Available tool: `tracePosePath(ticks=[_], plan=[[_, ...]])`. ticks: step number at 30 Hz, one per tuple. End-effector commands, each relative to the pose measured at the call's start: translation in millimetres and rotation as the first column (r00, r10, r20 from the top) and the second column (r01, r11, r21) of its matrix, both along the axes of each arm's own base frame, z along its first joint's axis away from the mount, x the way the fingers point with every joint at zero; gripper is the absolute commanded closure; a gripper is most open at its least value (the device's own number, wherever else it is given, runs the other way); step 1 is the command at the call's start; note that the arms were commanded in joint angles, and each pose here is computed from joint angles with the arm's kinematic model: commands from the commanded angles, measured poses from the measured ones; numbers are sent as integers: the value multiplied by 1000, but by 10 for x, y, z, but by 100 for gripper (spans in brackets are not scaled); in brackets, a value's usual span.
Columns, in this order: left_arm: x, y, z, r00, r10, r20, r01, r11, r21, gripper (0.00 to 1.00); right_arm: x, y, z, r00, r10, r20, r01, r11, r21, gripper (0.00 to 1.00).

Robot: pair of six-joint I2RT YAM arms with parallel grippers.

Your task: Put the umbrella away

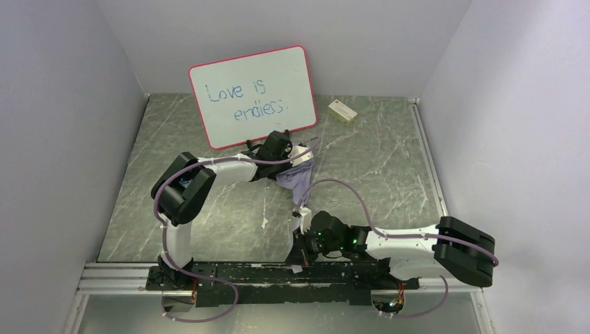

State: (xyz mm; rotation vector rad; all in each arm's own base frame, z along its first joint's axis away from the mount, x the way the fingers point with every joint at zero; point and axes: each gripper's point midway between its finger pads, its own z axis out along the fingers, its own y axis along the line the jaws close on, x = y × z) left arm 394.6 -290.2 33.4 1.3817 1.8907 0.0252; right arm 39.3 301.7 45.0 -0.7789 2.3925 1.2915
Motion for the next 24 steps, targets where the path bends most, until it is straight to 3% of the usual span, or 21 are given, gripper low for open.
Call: tracePosePath(ticks=[1,16,24], plan=[[-161,436,-545,991,91,-100,-72,982,177,95,-199,-94,-44,998,53,-38,-54,998,-18,100],[99,326,-486,990,134,-42,-126,979,163,95,-609,-63,-232,994,93,-60,-96,994,-45,100],[-10,220,-511,998,43,-36,-37,988,149,95,-471,-64,-309,999,47,4,-46,993,-105,100]])
